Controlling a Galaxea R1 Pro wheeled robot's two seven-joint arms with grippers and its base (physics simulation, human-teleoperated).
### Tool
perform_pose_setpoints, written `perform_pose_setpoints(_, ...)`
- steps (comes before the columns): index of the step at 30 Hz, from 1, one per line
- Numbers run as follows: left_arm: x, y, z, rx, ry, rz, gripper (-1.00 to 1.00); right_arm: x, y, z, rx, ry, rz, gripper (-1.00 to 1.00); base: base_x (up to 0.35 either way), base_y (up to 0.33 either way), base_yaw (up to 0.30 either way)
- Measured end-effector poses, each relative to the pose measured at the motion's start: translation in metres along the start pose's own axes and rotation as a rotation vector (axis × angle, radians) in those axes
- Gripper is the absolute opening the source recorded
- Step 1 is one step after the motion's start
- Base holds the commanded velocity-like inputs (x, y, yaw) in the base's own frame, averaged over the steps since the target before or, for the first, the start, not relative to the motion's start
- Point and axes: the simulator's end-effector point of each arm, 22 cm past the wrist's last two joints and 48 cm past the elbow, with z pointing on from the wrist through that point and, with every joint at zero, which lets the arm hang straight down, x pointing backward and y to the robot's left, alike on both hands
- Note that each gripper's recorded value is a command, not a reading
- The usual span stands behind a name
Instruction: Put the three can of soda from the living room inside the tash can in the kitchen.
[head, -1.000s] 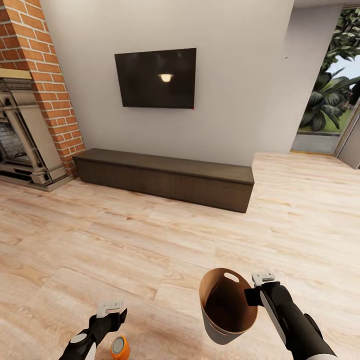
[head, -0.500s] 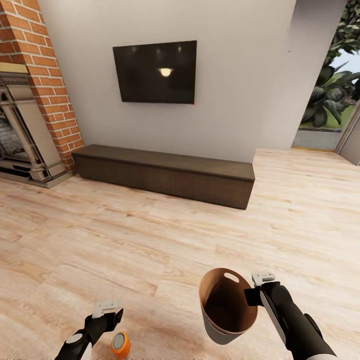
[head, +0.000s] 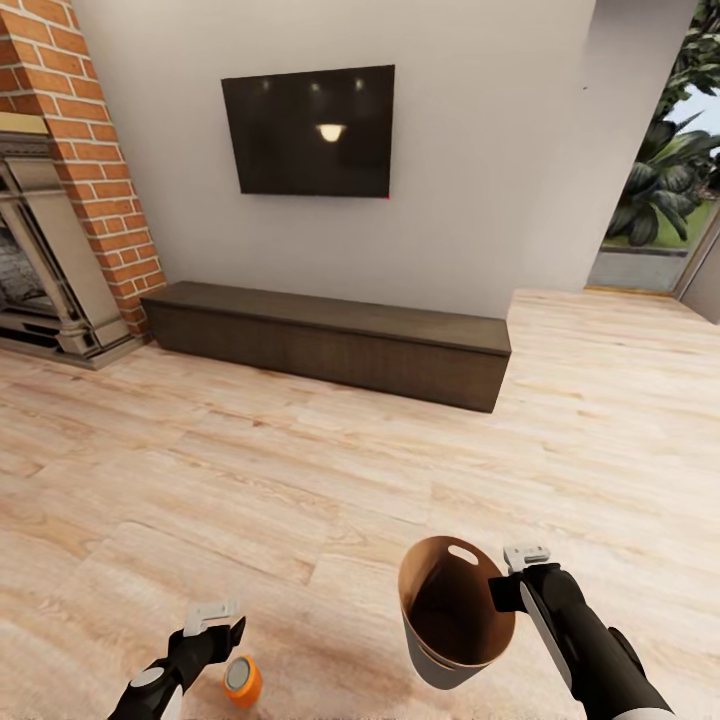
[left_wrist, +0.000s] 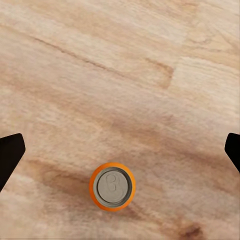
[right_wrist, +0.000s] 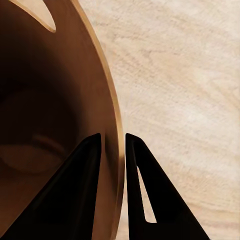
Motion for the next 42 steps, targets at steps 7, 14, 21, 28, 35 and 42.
perform_pose_setpoints(7, 0.005, 0.006, 0.001, -0.012, 0.010, -0.015, 1.00, 0.004, 0.001, 0.004, -0.001, 0.011, -0.001, -1.00, 0.000, 0.000, 0.000)
perform_pose_setpoints(14, 0.010, 0.012, 0.003, -0.023, 0.018, -0.029, 1.00, 0.006, 0.002, 0.007, -0.005, 0.017, 0.000, -1.00, 0.000, 0.000, 0.000)
perform_pose_setpoints(21, 0.012, 0.013, 0.004, -0.025, 0.013, -0.029, 1.00, 0.007, 0.002, 0.010, -0.005, 0.022, 0.000, -1.00, 0.000, 0.000, 0.000)
perform_pose_setpoints(28, 0.017, 0.013, 0.006, -0.026, 0.022, -0.029, 1.00, 0.011, 0.003, 0.013, -0.006, 0.032, -0.001, -1.00, 0.000, 0.000, 0.000)
perform_pose_setpoints(35, 0.023, 0.014, 0.007, -0.028, 0.033, -0.028, 1.00, 0.015, 0.004, 0.017, -0.007, 0.043, -0.002, -1.00, 0.000, 0.000, 0.000)
perform_pose_setpoints(42, 0.039, 0.015, 0.017, -0.029, 0.044, -0.028, 1.00, 0.027, 0.006, 0.032, -0.008, 0.055, -0.003, -1.00, 0.000, 0.000, 0.000)
